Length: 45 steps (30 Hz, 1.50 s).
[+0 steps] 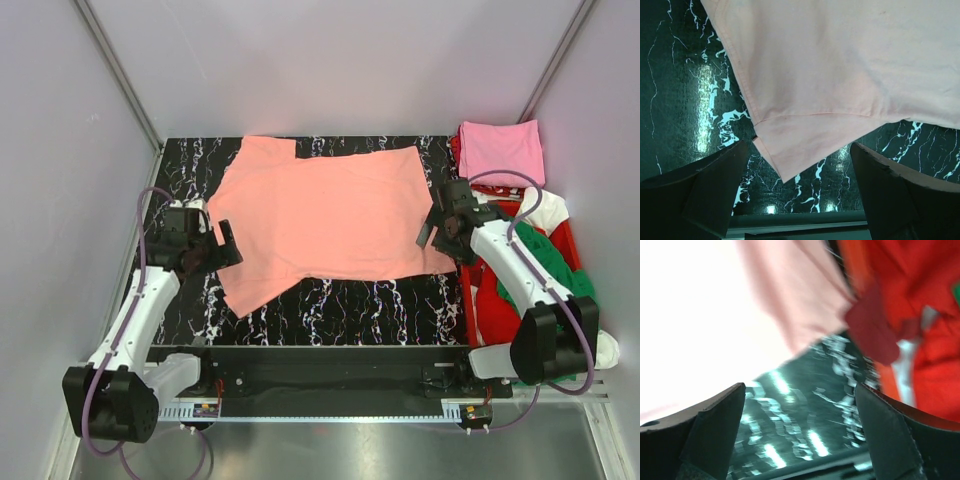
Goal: Fold and stack the t-shirts
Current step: Flatten the tshirt out
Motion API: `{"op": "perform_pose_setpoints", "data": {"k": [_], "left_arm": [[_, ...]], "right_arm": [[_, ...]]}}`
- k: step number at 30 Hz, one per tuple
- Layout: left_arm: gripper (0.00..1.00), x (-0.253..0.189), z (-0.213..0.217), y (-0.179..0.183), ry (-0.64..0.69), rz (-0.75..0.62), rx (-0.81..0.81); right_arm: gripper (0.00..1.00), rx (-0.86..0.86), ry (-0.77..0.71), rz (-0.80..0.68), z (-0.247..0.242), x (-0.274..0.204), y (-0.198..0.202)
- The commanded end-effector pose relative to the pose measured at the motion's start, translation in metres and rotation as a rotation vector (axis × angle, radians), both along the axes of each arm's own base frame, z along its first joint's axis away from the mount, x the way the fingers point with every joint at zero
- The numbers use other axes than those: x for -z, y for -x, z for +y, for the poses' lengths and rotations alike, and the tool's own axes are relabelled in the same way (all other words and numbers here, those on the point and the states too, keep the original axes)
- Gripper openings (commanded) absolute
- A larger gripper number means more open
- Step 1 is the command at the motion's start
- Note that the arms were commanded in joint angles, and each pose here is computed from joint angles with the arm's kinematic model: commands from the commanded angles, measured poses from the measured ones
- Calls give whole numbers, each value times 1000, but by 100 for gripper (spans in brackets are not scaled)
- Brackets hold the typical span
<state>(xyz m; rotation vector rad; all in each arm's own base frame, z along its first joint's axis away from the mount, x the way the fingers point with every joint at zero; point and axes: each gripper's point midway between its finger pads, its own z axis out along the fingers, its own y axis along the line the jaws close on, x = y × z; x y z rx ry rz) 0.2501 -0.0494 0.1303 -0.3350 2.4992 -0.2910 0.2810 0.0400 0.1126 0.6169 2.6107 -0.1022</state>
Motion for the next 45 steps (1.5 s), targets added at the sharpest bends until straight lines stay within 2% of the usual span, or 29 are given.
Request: {"op": "perform_pose_setpoints", "data": {"k": [1,6,7,10,16,18,19,20,22,24,25,27,28,31,38,45], "left_arm": [[90,10,-3,-6,-20,30,-18],[90,39,-10,-18,-30,145,-16],[90,54,-11,-19,-34,209,-14],[88,72,-12,-34,-47,290,-11],[86,82,6,-74,-130,356,-41],[86,70,10,-90,-162,349,-41],[83,67,11,-93,-169,349,-41],[82,60,12,-89,-175,354,-47],[82,29,9,-79,-176,273,-55],[84,21,8,-49,-176,261,-90],[85,-1,0,-35,-145,187,-81],[86,10,-11,1,-84,222,-104],[86,1,-19,12,-31,180,-122],[86,19,-29,46,57,198,-147],[86,56,-35,68,145,208,-254],[85,73,-31,66,127,194,-298]], "right_arm": [[96,-108,-169,-172,36,-45,-36],[94,-235,-187,-119,81,-37,-59],[94,-253,-181,-114,87,-36,-61],[94,-302,-195,-106,111,-27,-73],[94,-362,-225,-70,139,-9,-88],[94,-372,-225,-64,143,-6,-91],[94,-378,-224,-69,144,-7,-92],[94,-380,-222,-69,144,-7,-91],[94,-384,-215,-81,144,-8,-90],[95,-393,-209,-85,146,-7,-84],[95,-388,-209,-78,145,-2,-81],[95,-386,-224,-84,146,-2,-77],[95,-375,-233,-85,145,0,-74],[95,-368,-248,-74,146,7,-63],[95,-351,-263,-85,136,7,-38],[96,-343,-268,-86,132,8,-29]]}}
